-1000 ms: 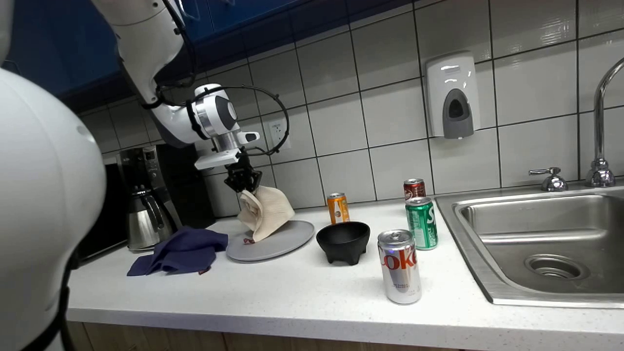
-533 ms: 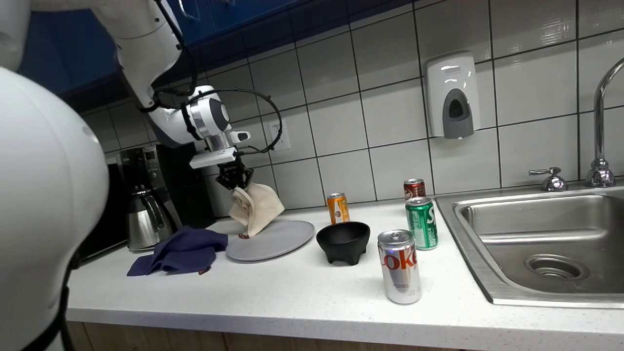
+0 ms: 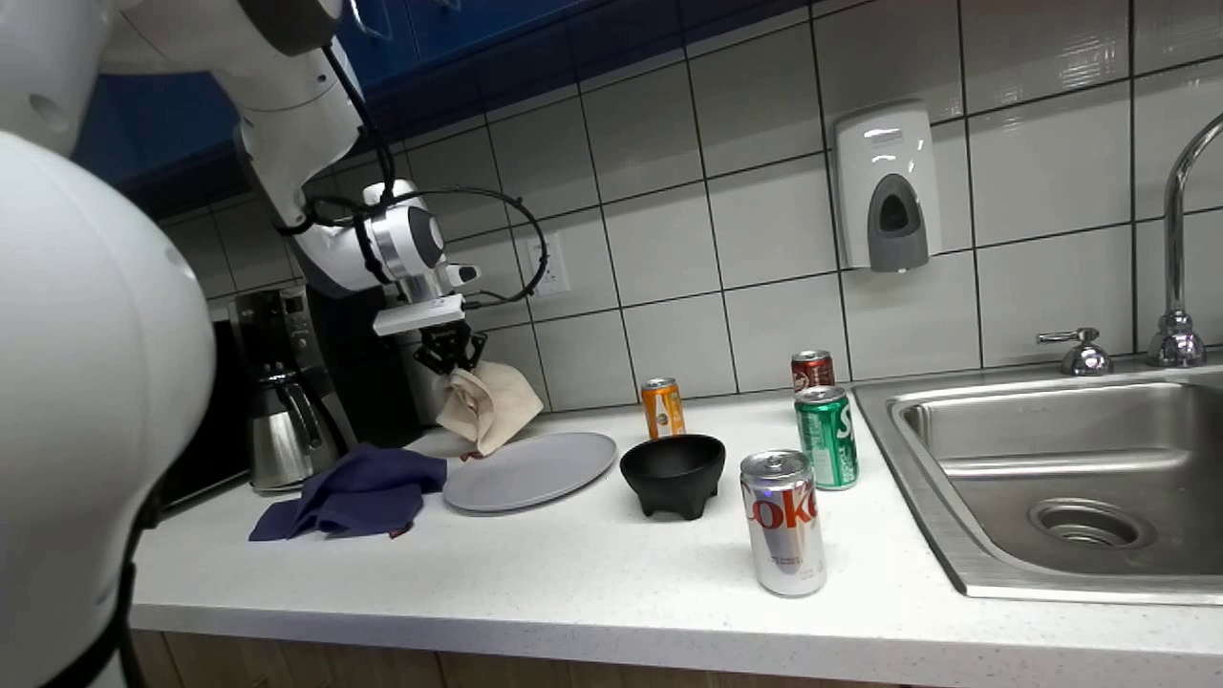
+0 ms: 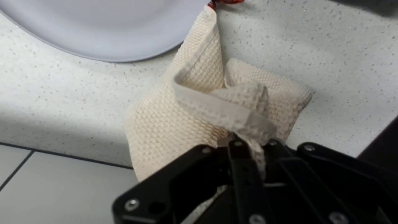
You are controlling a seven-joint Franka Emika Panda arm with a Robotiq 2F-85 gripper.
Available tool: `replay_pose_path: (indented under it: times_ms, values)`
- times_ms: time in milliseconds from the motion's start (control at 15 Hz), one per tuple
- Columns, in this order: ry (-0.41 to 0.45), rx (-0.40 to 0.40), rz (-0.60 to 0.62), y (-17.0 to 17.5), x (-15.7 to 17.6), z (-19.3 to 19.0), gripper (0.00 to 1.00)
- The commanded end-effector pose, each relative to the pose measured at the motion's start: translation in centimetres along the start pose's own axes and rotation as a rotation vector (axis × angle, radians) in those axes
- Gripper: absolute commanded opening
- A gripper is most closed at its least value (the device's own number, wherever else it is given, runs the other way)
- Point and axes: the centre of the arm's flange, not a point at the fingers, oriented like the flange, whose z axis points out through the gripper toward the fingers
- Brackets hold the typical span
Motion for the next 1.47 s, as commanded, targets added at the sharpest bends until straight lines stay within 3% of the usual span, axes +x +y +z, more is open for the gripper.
replay_pose_path:
  times_ms: [0,1067,1133,1200,1400]
  values:
    - [-0.004,0.008,-0.080,-0.9,2.5,0.3,0.02]
    - [-0.066,0.051,-0.122,-1.9,1.1,4.3,0.02]
    - [-0.067,0.049,-0.120,-1.9,1.1,4.2,0.32]
    - [-0.067,0.046,-0.118,-1.9,1.1,4.1,0.32]
    - [-0.060,0.041,-0.113,-1.9,1.2,3.6,0.55]
